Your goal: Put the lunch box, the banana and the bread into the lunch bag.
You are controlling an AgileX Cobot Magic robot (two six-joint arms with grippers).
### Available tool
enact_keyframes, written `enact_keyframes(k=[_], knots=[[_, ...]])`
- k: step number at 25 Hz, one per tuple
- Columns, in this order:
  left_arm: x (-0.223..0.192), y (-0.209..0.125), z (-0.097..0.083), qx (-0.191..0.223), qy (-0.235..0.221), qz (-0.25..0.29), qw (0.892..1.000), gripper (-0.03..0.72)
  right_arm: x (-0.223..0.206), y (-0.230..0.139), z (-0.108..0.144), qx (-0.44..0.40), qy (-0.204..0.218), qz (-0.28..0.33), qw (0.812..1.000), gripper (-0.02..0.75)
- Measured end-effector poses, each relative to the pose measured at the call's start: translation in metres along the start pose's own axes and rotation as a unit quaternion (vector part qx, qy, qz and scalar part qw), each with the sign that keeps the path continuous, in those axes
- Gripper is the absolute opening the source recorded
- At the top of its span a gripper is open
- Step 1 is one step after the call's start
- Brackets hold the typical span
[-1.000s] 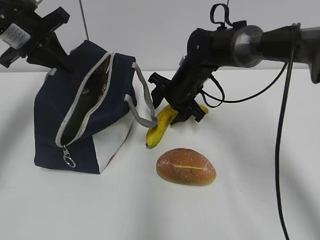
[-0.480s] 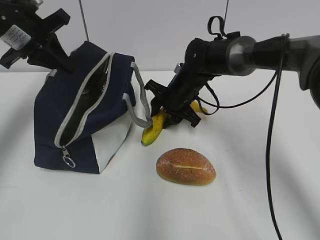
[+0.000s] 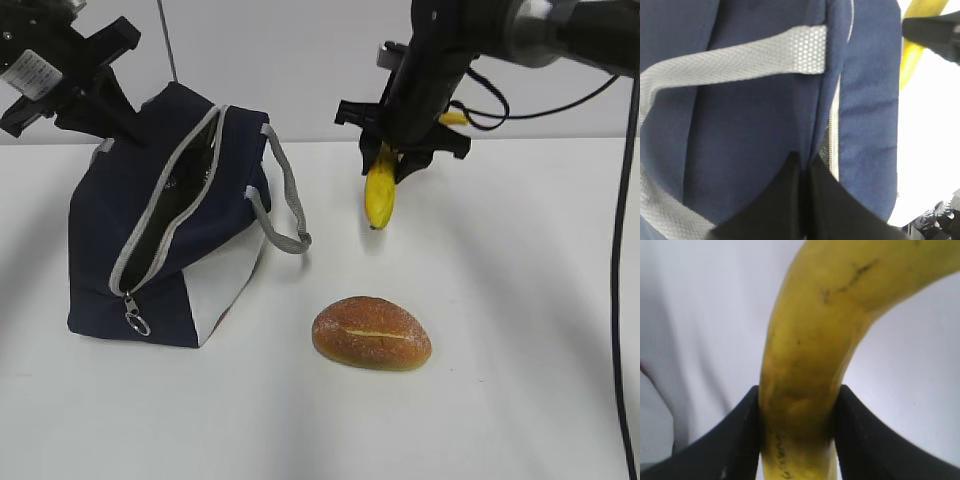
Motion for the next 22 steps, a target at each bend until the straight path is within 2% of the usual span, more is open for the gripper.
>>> enact_keyframes(k=[6, 11, 15, 22], knots=[[0.000, 0.005, -0.004, 0.005, -0.010, -0.014, 1.000, -0.003, 0.053, 0.016, 0.019, 0.108, 0.016, -0.013, 0.994, 0.302], [0.000, 0.007, -0.006, 0.009, -0.018, -0.020, 1.000, -0.003, 0.079, 0.018, 0.042, 0.142, 0.071, -0.018, 0.987, 0.302], [0.000, 0.008, -0.011, 0.014, -0.030, -0.023, 0.999, -0.003, 0.090, 0.001, 0.066, 0.158, 0.134, 0.010, 0.978, 0.302], [0.001, 0.012, -0.016, 0.021, -0.045, -0.032, 0.998, -0.003, 0.125, -0.039, 0.116, 0.217, 0.187, 0.011, 0.958, 0.302]])
Point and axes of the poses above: a point on each arm's last joint axis where the gripper is mounted, x pointing back along that axis away from the gripper, z along the wrist's bending axis when the last joint is at zero, y = z × x, the point moved 9 cm from there along -x, pointing out along that axis toward the gripper, and after that the axes turned 6 degrees about -x, right-handed, at the moved point
